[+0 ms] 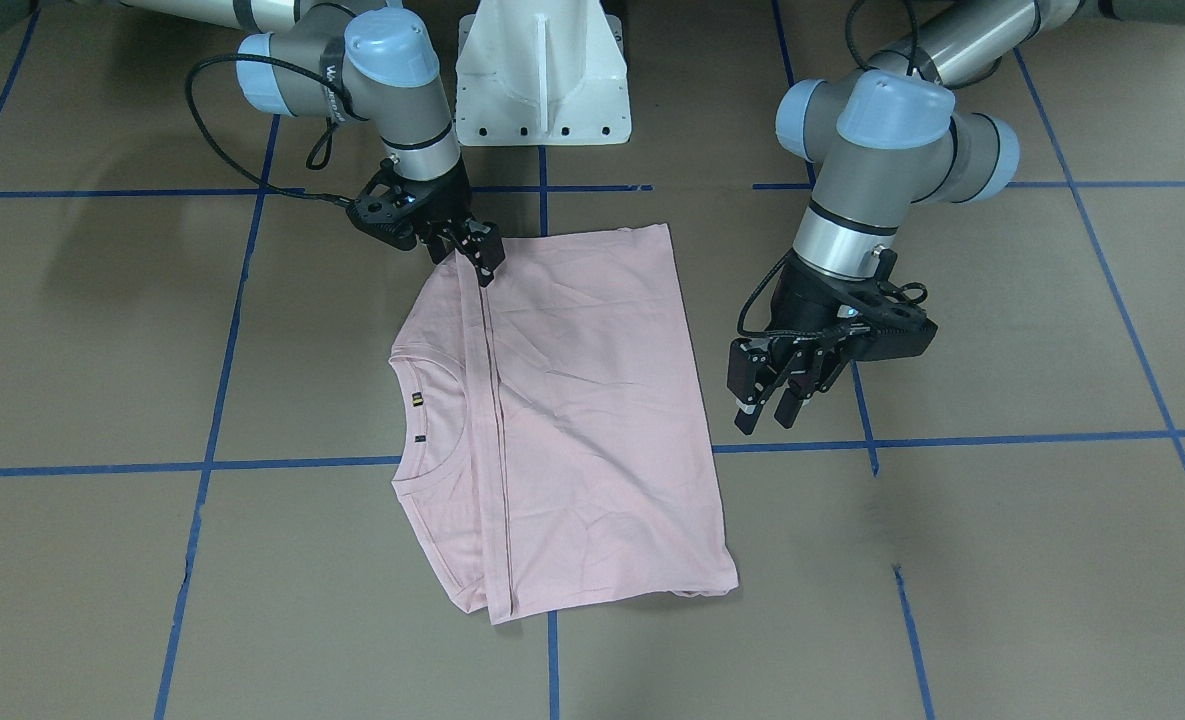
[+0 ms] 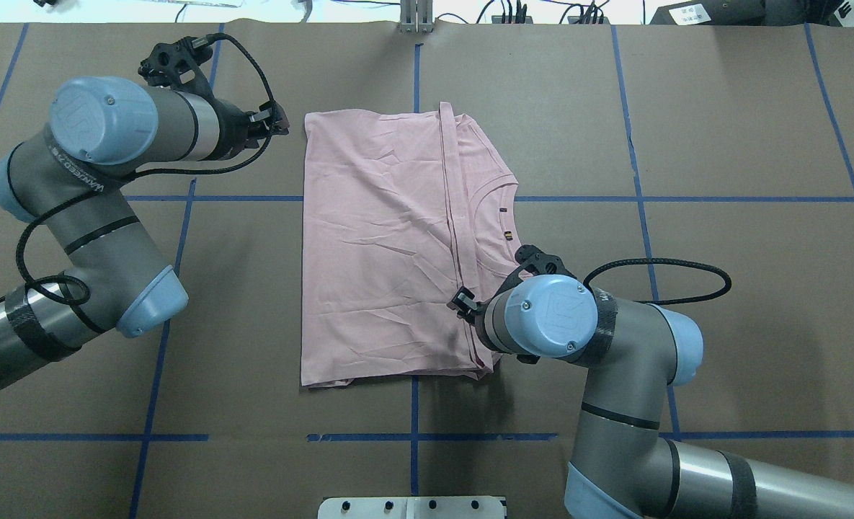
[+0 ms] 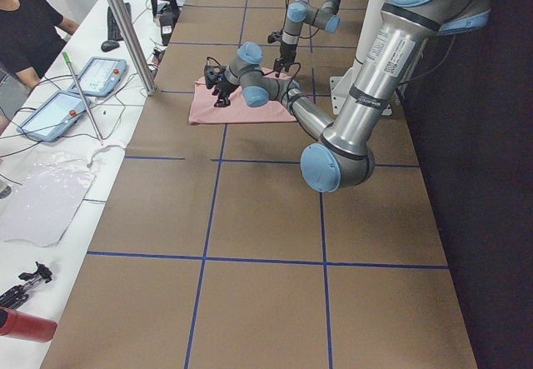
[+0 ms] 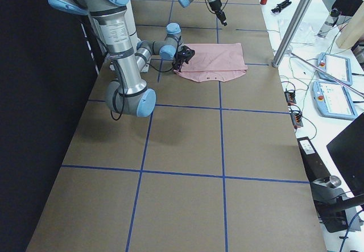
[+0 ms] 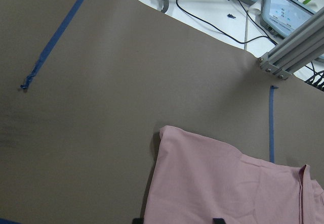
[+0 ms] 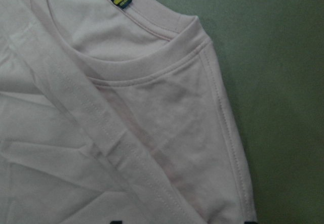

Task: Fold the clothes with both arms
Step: 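Move the right gripper to the shirt corner nearest the robot while the left gripper holds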

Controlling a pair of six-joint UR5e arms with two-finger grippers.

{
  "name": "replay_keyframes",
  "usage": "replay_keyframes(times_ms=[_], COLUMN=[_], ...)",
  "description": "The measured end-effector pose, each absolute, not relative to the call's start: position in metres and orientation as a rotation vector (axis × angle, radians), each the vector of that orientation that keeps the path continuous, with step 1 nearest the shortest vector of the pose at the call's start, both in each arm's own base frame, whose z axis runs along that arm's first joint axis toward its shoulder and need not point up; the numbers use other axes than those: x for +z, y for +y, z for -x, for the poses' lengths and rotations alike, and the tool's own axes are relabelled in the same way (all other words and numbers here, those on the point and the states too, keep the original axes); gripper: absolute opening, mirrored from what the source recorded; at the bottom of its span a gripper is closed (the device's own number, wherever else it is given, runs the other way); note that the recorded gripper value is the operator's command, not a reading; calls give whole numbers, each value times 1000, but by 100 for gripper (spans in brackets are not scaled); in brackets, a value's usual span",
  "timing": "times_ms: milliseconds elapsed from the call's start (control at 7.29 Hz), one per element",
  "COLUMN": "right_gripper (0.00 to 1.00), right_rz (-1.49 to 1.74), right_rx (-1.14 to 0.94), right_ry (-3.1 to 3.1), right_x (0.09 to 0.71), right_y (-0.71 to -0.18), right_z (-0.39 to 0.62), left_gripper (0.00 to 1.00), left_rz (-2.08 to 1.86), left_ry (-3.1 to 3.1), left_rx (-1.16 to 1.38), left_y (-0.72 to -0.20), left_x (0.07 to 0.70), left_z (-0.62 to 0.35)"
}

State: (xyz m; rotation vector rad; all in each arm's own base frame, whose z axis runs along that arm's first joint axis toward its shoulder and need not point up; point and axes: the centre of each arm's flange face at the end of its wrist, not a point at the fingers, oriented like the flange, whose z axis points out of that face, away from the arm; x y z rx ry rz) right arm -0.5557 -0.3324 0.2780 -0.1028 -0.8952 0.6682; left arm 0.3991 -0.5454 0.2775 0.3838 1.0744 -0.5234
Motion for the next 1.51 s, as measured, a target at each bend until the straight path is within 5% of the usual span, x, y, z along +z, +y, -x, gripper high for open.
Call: replay_keyframes(times_ms=[411, 549, 686, 823, 960, 1509], right_gripper=[79, 71, 53, 12, 0, 0], right_rz=[112, 112, 108, 106, 105, 99], right_rx=[656, 656, 655, 655, 655, 659], right_ry=[-870, -860, -853, -849, -847, -856], right_x=[286, 288, 289, 290, 291, 287], right_y=[-321, -319, -317, -316, -316, -317], right_z=[562, 564, 565, 567, 568, 566], left_gripper=[61, 61, 61, 61, 61, 62], left_rz=[-369, -367, -365, -365, -365, -364], left_ry=[1080, 1082, 1083, 1083, 1084, 1084], left_rx=[-546, -549, -551, -552, -552, -554], left_y=[-546, -545, -545, -545, -545, -546], left_x=[277, 277, 277, 276, 276, 276], left_z=[-401, -402, -402, -402, -402, -402])
